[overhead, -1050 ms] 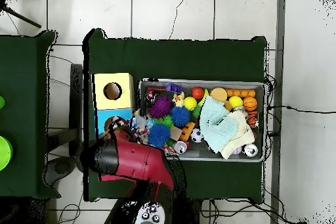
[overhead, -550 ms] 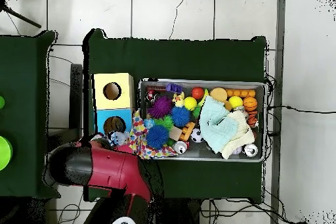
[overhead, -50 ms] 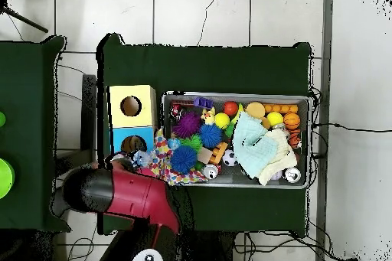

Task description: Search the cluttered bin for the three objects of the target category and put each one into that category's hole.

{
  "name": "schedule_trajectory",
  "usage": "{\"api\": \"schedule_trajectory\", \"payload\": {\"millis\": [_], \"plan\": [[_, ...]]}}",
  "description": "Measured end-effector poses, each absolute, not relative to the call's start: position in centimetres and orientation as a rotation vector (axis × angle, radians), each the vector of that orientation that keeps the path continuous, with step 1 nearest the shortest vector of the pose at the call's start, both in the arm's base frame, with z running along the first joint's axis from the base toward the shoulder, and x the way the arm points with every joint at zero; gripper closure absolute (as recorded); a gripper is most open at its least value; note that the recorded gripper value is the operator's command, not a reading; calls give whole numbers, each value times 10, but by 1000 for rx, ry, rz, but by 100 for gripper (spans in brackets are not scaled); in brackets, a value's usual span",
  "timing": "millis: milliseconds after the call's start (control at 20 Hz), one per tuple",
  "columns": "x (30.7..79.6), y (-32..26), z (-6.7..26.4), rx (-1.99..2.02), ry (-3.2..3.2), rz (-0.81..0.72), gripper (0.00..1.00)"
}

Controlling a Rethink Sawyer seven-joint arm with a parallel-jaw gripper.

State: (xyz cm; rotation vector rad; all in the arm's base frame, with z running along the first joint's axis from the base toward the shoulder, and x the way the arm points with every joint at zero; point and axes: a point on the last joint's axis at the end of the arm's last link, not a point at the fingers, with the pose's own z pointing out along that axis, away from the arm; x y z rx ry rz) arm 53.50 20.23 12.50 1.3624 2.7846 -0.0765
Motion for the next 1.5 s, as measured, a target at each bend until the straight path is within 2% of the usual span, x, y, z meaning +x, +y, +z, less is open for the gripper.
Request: {"api": "schedule_trajectory", "payload": {"millis": [250, 450, 1500], "plan": [[550, 181, 99, 1357, 2670, -80, 100], [562, 179, 97, 1365, 2579, -50, 100], [561, 210, 90, 1546, 2399, -98, 100]]}}
